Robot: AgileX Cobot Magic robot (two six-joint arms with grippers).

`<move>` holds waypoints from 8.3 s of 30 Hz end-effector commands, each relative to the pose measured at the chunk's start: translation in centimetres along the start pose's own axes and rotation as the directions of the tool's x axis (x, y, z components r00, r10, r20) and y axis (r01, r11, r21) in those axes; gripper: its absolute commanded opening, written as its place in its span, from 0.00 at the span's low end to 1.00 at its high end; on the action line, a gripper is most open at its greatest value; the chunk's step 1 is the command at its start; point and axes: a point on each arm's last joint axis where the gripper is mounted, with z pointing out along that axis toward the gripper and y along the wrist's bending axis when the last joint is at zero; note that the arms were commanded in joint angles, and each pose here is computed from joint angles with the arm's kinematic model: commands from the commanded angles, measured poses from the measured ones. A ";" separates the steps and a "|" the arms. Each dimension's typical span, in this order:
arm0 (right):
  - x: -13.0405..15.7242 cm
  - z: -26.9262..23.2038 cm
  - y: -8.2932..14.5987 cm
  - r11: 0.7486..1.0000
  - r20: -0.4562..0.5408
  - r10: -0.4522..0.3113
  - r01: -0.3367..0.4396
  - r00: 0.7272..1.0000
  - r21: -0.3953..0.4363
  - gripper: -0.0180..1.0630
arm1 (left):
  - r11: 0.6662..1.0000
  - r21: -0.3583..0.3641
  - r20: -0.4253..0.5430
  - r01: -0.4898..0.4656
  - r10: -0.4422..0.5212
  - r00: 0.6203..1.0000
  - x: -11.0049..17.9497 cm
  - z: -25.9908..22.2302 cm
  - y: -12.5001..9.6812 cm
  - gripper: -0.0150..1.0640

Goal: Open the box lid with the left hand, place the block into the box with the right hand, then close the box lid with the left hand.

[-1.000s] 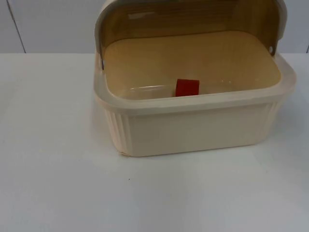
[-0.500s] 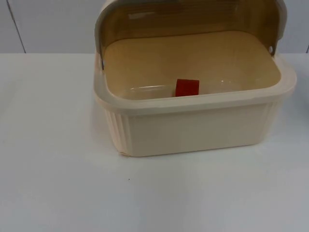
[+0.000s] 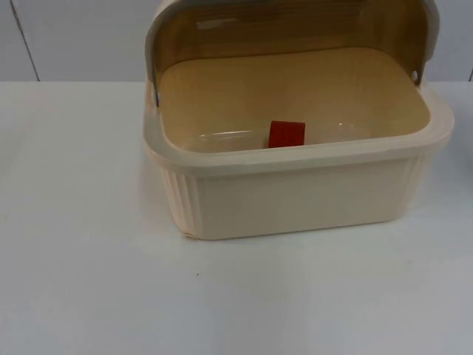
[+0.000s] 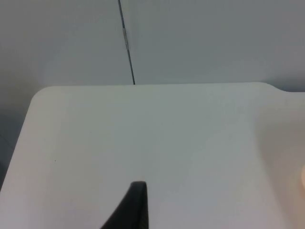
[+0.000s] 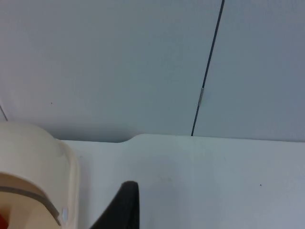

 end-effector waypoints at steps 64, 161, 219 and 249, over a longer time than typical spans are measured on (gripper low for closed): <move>-0.2 -0.4 0.0 1.000 0.010 0.029 -0.028 1.000 -0.010 0.98 | 0.399 0.294 0.218 -0.868 0.857 0.468 -6.2 4.6 -21.5 0.98; -0.3 -0.4 0.1 0.999 0.018 0.048 -0.048 0.999 -0.022 0.98 | 0.235 0.581 0.433 -0.779 0.722 0.540 -2.7 14.7 -26.1 0.01; -0.2 -0.5 0.1 0.998 0.010 0.058 -0.058 0.998 -0.028 0.98 | 0.302 0.602 0.341 -0.740 0.740 0.579 7.5 10.5 -27.1 0.01; -0.4 -0.8 0.6 0.996 0.024 0.075 -0.073 0.997 -0.059 0.98 | 0.968 0.194 0.427 -0.160 0.063 0.902 -6.9 -2.4 -4.2 0.01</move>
